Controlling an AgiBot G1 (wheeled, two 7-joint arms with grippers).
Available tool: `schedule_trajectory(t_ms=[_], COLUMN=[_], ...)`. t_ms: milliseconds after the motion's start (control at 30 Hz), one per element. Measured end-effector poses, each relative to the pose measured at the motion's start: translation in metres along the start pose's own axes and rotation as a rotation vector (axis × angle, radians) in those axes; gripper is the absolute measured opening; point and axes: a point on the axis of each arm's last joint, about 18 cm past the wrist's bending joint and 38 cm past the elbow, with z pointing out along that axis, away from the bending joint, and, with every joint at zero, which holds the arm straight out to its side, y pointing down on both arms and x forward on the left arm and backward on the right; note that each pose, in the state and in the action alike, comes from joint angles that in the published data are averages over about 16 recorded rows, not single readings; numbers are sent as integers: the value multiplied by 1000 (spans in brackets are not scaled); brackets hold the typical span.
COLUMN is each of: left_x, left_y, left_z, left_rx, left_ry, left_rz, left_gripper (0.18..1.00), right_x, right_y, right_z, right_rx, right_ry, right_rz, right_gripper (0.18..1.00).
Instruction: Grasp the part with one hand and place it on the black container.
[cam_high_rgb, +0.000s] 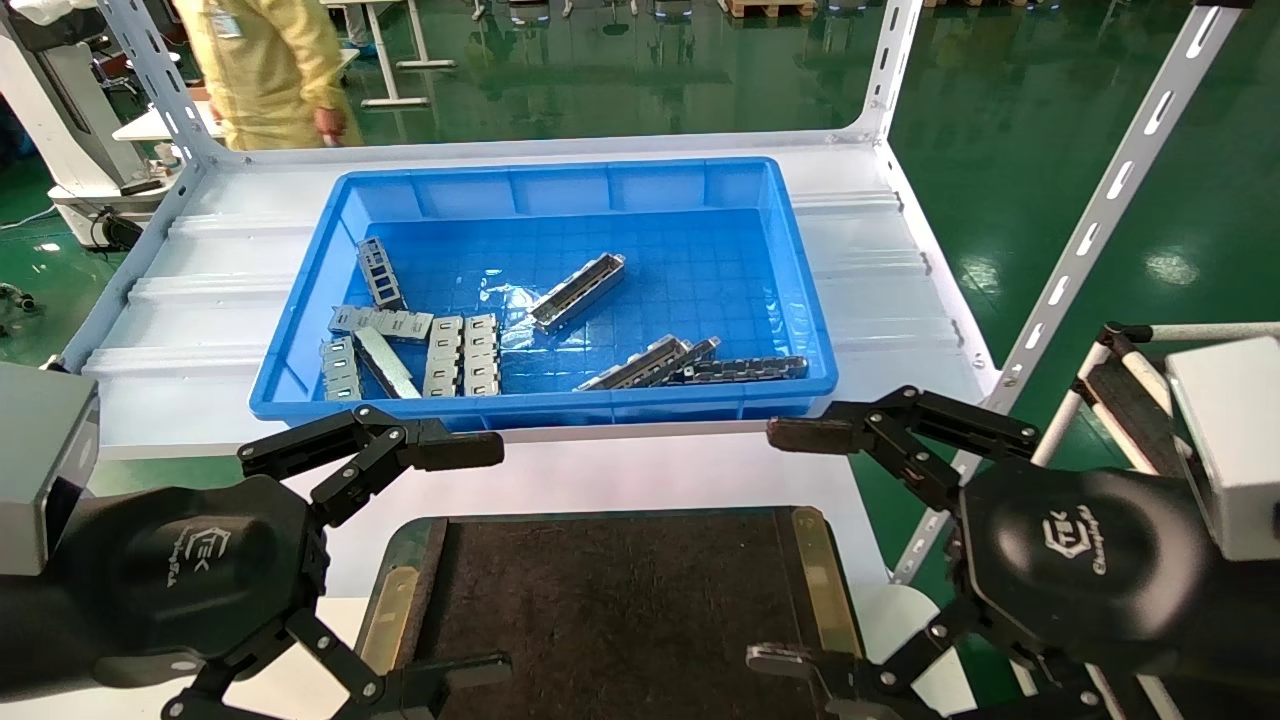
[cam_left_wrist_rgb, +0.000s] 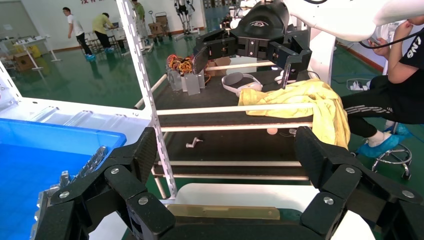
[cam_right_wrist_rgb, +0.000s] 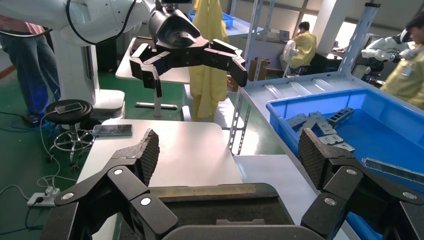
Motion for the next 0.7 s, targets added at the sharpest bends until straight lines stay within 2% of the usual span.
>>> schedule_trajectory(t_ms=[700], left_x=[-4], left_y=[1], left_z=[0], left_rx=[-3], left_ry=[-11], left_rz=[4], left_gripper=[1001], right_x=[0], right_y=[0], right_z=[0], right_rx=[0], right_ry=[0], right_rz=[0], right_gripper=[1001])
